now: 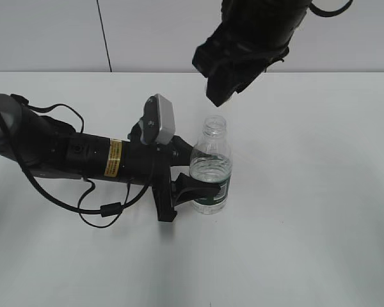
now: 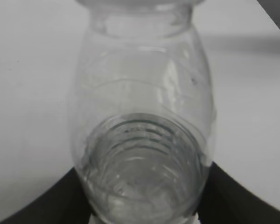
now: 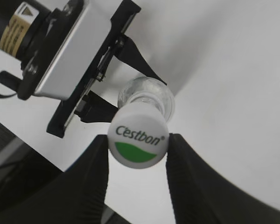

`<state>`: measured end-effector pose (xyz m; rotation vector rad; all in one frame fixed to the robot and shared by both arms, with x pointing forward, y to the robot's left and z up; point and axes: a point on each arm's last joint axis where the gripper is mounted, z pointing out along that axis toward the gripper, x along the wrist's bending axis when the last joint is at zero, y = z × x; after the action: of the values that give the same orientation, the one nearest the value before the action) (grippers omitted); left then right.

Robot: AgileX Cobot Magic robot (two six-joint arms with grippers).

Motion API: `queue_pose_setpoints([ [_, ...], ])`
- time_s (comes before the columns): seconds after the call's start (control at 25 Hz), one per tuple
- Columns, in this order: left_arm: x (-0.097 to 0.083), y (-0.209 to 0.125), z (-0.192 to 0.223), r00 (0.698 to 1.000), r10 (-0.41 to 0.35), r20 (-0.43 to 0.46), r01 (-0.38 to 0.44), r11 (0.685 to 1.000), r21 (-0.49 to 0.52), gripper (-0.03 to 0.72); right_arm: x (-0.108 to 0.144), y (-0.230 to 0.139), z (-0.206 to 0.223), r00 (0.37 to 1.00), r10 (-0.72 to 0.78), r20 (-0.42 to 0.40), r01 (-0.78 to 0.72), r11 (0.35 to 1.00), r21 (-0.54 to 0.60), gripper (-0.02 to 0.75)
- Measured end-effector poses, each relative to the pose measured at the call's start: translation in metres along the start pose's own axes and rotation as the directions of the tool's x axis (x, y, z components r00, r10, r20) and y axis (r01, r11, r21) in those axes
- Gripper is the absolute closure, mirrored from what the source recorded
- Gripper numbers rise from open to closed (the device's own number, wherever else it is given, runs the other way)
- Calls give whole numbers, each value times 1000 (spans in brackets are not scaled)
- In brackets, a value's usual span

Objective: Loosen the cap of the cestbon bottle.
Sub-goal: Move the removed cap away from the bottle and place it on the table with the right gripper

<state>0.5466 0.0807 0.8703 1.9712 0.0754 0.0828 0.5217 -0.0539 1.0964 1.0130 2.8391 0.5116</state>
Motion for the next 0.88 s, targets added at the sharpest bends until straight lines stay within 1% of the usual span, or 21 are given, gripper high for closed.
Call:
queue_pose_setpoints([
  [0.08, 0, 0, 0, 1000, 0, 0, 0, 1000, 0, 307, 0, 0, 0, 991, 134, -2, -134, 991, 1, 440],
  [0.12, 0, 0, 0, 1000, 0, 0, 0, 1000, 0, 307, 1, 0, 0, 984, 176, -6, -176, 984, 1, 440],
  [0.2, 0, 0, 0, 1000, 0, 0, 0, 1000, 0, 307, 1, 0, 0, 975, 221, -12, -221, 975, 1, 440],
  [0.36, 0, 0, 0, 1000, 0, 0, 0, 1000, 1, 307, -7, -1, -1, 964, 265, -11, -265, 964, 0, 440],
  [0.48, 0, 0, 0, 1000, 0, 0, 0, 1000, 1, 307, -20, -4, -3, 953, 302, 1, -302, 953, -6, 440],
  [0.6, 0, 0, 0, 1000, 0, 0, 0, 1000, 1, 307, -38, -8, -7, 941, 336, 31, -336, 942, -18, 440],
  [0.76, 0, 0, 0, 1000, 0, 0, 0, 1000, 1, 307, -67, -19, -10, 914, 398, 76, -398, 917, -24, 440],
  [0.88, 0, 0, 0, 1000, 0, 0, 0, 1000, 1, 307, -88, -33, -6, 888, 445, 115, -447, 894, -1, 440],
])
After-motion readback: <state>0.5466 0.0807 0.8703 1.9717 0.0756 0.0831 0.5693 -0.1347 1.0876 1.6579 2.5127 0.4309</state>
